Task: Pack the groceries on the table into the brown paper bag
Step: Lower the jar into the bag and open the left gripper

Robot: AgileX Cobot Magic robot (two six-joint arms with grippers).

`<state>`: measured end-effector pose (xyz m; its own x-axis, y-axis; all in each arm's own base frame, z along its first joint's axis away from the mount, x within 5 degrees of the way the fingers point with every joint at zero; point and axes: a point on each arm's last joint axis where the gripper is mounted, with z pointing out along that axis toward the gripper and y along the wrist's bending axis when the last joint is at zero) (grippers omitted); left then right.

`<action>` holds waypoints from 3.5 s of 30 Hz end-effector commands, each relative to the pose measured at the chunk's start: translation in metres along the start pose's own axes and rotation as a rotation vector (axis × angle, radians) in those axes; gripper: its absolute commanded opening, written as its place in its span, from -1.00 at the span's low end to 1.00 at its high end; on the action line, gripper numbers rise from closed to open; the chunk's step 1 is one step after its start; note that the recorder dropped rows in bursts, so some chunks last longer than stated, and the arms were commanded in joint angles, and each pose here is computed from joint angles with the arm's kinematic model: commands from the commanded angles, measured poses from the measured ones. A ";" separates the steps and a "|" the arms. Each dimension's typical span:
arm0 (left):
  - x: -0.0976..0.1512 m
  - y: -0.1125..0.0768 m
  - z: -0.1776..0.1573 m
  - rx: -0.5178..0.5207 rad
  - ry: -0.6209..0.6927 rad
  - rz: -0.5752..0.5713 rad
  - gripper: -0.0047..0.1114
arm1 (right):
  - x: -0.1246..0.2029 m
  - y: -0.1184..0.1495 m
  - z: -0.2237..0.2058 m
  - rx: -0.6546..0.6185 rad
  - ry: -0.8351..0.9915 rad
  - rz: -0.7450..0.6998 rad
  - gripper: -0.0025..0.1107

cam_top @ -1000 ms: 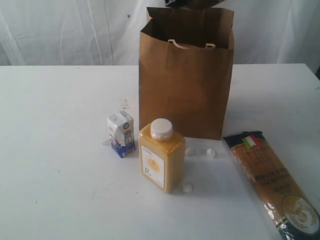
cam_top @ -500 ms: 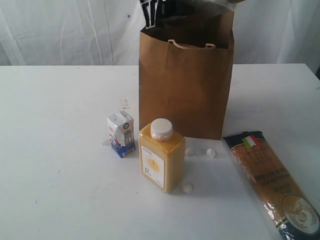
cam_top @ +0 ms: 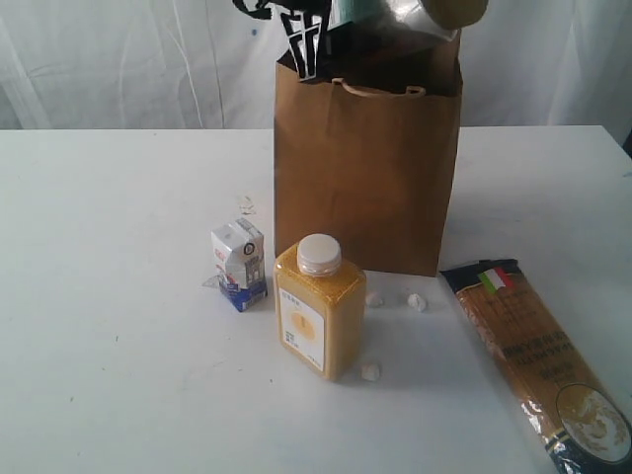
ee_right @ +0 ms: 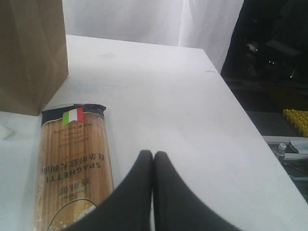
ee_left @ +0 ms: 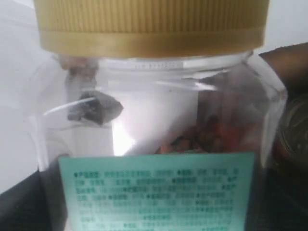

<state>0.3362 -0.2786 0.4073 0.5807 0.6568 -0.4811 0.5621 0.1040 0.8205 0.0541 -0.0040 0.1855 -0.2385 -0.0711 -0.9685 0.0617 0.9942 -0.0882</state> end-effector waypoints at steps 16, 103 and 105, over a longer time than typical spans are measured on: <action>-0.005 0.017 0.005 -0.153 -0.071 -0.162 -0.92 | 0.001 0.000 0.000 0.002 -0.009 0.007 -0.96; 0.030 -0.016 0.016 0.197 0.073 -0.198 0.88 | 0.001 0.000 0.000 0.002 -0.009 0.025 -0.96; 0.024 -0.011 0.007 0.196 0.066 -0.183 0.88 | 0.001 0.000 0.000 0.002 -0.009 0.025 -0.96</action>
<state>0.3558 -0.2747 0.3687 0.4019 0.7006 -0.5896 0.7725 0.0862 0.6291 0.0541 -0.0040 0.1855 -0.2371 -0.0496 -0.9702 0.0668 0.9955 -0.0672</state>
